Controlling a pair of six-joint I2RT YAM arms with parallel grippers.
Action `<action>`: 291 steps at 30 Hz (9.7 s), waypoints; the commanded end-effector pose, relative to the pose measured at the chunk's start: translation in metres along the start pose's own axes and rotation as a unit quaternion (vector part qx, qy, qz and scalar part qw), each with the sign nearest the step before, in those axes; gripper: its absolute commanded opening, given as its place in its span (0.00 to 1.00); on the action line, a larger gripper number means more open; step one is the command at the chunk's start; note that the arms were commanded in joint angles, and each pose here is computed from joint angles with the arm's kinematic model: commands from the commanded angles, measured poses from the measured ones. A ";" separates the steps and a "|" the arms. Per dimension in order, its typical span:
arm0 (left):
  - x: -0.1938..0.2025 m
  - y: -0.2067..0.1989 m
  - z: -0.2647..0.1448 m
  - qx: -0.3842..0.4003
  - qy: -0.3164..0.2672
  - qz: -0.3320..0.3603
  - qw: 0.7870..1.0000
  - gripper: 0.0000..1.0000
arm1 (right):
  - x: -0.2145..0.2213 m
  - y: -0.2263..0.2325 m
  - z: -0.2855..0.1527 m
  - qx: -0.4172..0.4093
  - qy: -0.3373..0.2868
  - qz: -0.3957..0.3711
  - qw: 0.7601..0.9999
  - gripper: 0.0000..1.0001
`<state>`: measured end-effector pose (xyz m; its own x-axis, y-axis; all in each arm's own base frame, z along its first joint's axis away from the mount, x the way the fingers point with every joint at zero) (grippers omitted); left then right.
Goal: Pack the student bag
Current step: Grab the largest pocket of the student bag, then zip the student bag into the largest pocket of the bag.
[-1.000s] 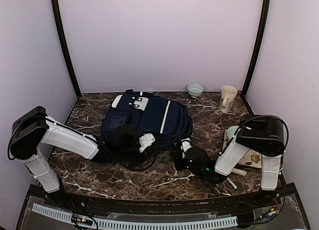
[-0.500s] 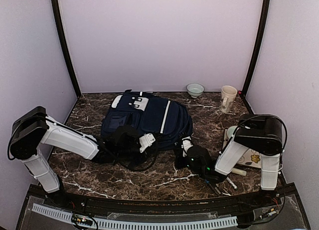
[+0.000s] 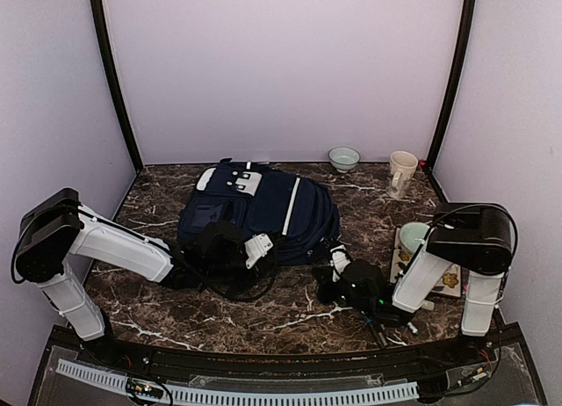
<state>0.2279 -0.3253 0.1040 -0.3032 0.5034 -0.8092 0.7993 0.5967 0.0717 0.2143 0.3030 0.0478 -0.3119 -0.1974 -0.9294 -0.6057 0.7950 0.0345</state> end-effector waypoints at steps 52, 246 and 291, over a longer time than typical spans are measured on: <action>-0.009 0.002 -0.021 -0.036 -0.014 -0.028 0.999 0.00 | -0.034 0.001 -0.011 -0.071 -0.022 -0.011 0.997 0.00; 0.025 -0.045 -0.067 0.045 -0.030 0.027 0.998 0.00 | -0.029 -0.048 -0.016 0.007 0.062 0.014 0.998 0.00; 0.003 -0.023 -0.113 -0.005 -0.126 -0.025 0.992 0.00 | -0.040 -0.010 -0.022 -0.182 0.002 -0.083 0.980 0.61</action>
<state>0.1477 -0.2658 0.1431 -0.2297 0.4033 -0.8858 0.7996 0.5971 0.0645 0.2121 0.2916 0.0715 -0.2624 -0.3448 -0.9012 -0.8826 0.4633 0.0798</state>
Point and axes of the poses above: each gripper's point midway between its finger pads, its own z axis out along the fingers, its own y axis along the line the jaws close on, x = y × z, the point moved 5 cm from there along -z, back along the fingers, and after that the axes turned 10 degrees about -z, right-handed, at the moved point
